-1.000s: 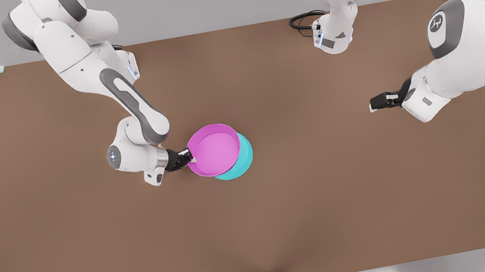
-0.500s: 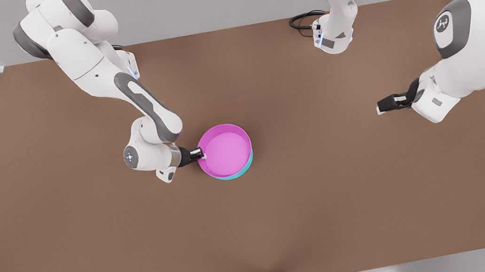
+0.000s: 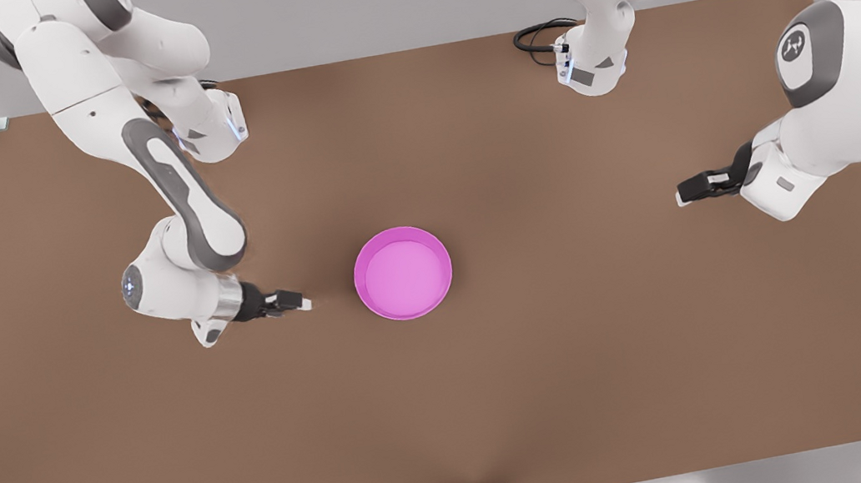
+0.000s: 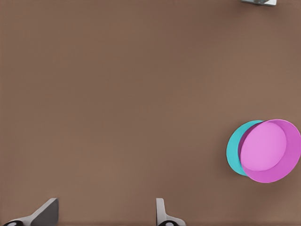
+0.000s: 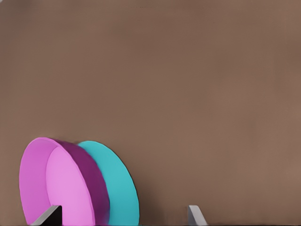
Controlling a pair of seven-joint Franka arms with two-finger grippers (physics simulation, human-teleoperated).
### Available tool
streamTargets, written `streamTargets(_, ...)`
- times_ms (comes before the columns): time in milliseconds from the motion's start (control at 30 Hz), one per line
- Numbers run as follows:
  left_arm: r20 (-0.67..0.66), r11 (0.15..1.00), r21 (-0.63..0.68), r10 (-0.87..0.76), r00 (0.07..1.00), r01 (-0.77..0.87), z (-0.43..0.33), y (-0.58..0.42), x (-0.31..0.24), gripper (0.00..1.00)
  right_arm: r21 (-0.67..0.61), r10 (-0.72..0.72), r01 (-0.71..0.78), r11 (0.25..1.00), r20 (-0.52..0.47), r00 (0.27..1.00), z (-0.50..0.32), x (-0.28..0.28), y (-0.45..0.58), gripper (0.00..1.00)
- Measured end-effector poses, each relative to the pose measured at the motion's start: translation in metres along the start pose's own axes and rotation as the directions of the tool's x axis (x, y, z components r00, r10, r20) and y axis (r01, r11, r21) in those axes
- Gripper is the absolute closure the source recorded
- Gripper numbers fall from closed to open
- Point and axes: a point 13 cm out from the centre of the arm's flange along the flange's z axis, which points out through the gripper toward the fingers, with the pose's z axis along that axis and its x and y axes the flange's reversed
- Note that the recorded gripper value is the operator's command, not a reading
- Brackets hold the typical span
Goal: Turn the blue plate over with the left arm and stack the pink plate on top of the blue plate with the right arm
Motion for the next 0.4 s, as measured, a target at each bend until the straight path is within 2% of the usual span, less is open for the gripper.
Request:
streamTargets(100,-0.003,1.000,0.001,-0.001,1.000,0.001,0.002,0.000,-0.001,0.00,0.193,-0.130,0.102,0.976,0.140,0.982,-0.204,-0.117,-0.049,0.00)
streamTargets(133,-0.003,1.000,0.001,-0.002,1.000,0.002,0.002,0.001,-0.001,0.00,0.283,-0.198,0.149,0.948,0.155,0.968,-0.272,-0.137,-0.040,0.00)
streamTargets(167,-0.003,1.000,0.001,-0.003,1.000,0.003,0.002,0.001,-0.002,0.00,0.355,-0.244,0.179,0.917,0.147,0.959,-0.323,-0.138,-0.027,0.00)
streamTargets(233,-0.002,1.000,0.001,-0.003,1.000,0.003,0.002,0.002,-0.002,0.00,0.448,-0.265,0.207,0.870,0.069,0.962,-0.371,-0.113,-0.011,0.00)
streamTargets(400,-0.024,0.999,-0.010,-0.045,0.999,0.045,-0.001,0.025,0.003,0.00,0.531,-0.188,0.208,0.822,-0.092,0.978,-0.428,-0.015,0.009,0.00)
